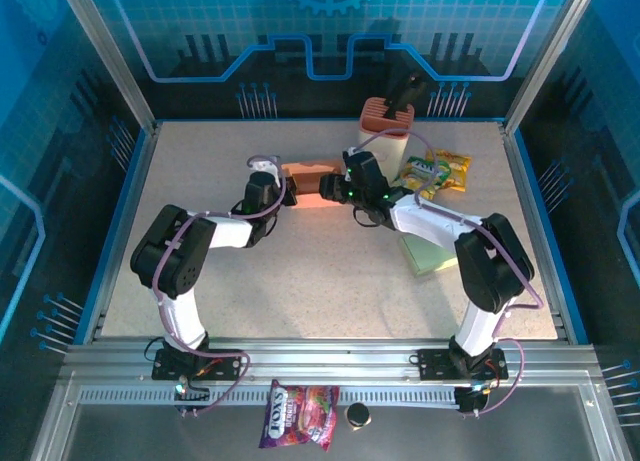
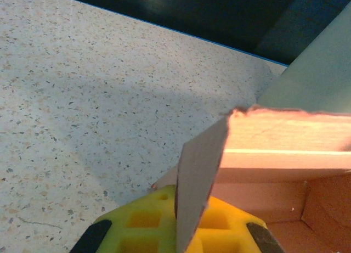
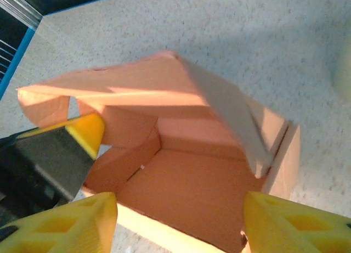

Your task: Fold the paper box

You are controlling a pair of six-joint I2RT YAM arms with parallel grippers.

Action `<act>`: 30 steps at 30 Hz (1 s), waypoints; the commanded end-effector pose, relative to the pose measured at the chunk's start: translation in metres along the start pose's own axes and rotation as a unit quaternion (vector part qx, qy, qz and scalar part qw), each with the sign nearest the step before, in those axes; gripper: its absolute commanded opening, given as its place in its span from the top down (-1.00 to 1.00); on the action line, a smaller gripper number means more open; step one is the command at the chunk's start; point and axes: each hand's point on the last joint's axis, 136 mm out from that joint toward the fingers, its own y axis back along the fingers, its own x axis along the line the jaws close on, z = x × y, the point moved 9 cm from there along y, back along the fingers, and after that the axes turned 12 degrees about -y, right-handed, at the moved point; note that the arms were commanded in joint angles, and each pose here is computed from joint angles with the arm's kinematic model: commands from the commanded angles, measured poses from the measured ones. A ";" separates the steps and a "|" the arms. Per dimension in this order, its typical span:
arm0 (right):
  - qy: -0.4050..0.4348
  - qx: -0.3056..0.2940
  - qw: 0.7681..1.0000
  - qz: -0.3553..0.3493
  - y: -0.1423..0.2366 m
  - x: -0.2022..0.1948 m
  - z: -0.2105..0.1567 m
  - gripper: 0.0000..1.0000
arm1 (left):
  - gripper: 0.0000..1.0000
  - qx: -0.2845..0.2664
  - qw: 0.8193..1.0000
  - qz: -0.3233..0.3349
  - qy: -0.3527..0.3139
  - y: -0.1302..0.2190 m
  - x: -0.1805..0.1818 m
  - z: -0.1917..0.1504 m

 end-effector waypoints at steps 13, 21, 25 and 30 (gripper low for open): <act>-0.299 -0.029 0.954 -0.007 0.083 0.024 0.036 -0.20 | 0.95 0.039 0.998 0.042 -0.033 0.010 -0.014 -0.009; -0.496 -0.023 0.867 -0.039 0.062 0.049 0.046 -0.20 | 0.93 0.044 0.995 0.063 -0.068 0.020 -0.030 -0.014; -0.541 0.003 0.839 -0.058 0.043 0.052 0.044 -0.18 | 0.93 0.046 0.992 0.082 -0.085 0.025 -0.037 -0.019; -0.554 0.032 0.826 -0.094 0.035 0.055 0.039 -0.14 | 0.92 0.049 0.990 0.093 -0.095 0.029 -0.045 -0.026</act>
